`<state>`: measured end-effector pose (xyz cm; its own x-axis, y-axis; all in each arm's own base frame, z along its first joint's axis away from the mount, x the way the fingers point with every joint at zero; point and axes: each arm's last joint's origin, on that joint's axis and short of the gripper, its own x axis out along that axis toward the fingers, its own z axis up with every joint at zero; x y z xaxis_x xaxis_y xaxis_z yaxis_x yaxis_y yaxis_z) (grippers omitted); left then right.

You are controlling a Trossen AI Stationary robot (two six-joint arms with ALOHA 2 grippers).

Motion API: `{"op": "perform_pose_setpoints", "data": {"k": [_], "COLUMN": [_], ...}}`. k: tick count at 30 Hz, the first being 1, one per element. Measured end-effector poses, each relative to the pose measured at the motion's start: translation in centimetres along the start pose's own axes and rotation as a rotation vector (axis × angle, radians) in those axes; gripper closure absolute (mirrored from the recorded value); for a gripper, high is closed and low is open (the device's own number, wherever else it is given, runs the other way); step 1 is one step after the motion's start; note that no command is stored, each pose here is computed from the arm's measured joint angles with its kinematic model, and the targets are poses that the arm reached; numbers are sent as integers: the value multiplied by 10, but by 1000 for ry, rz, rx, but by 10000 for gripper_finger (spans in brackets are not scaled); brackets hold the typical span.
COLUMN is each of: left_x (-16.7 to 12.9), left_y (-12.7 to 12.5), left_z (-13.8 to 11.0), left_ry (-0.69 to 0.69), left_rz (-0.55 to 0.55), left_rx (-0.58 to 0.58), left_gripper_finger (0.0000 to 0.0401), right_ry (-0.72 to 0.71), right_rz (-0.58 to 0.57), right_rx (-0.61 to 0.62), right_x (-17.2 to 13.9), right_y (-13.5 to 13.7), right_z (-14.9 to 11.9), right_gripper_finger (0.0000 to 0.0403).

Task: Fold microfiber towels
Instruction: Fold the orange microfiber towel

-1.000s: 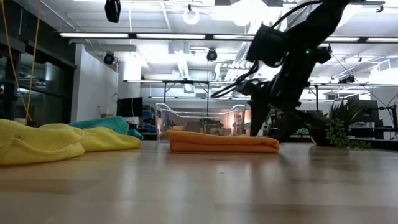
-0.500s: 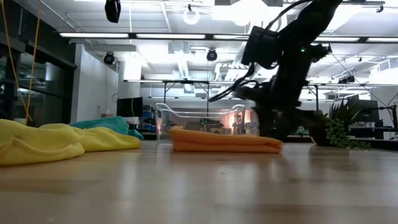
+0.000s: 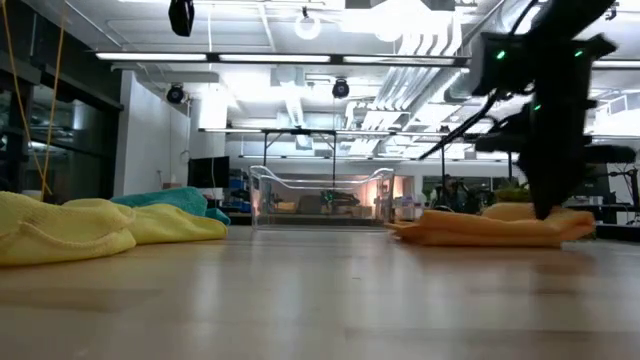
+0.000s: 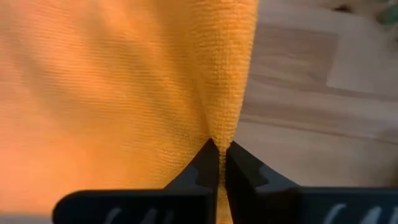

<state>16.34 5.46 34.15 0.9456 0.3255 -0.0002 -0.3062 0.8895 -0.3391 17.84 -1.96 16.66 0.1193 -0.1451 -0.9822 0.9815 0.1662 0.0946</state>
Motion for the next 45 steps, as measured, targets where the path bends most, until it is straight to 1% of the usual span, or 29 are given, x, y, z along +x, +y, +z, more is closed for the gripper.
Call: {"op": "perform_pose_setpoints", "data": {"k": [4,8,11,19,25,28,29,33,35,37,39,45], "left_x": [0,0,0,0,0,0,0,6,17,33,53,106], "left_y": [0,0,0,0,0,0,0,1,2,3,4,8], "left_z": [0,0,0,0,0,0,0,-3,-11,-25,-44,-106], "left_ry": [0,0,0,0,0,0,-1,13,73,150,239,432], "left_rz": [0,0,0,0,0,0,2,26,6,8,20,46], "left_rx": [-1,-2,-2,-2,-1,-1,-1,-26,-28,-42,-47,-53], "left_gripper_finger": [401,401,401,401,401,401,401,401,401,401,401,401], "right_ry": [-16,1,-2,-16,-4,0,12,44,53,65,74,53], "right_rz": [71,130,172,373,428,466,462,373,364,368,374,424], "right_rx": [16,21,30,42,82,79,68,39,18,0,-18,-117], "right_x": [-16,-21,-22,-27,-25,-25,-24,-21,-21,-22,-22,-36], "right_y": [-9,-8,-4,15,25,31,31,22,21,21,21,30], "right_z": [0,0,0,-2,-5,-4,-5,-8,-8,-9,-9,-5], "right_gripper_finger": [401,402,402,402,403,403,403,403,403,403,403,403]}}
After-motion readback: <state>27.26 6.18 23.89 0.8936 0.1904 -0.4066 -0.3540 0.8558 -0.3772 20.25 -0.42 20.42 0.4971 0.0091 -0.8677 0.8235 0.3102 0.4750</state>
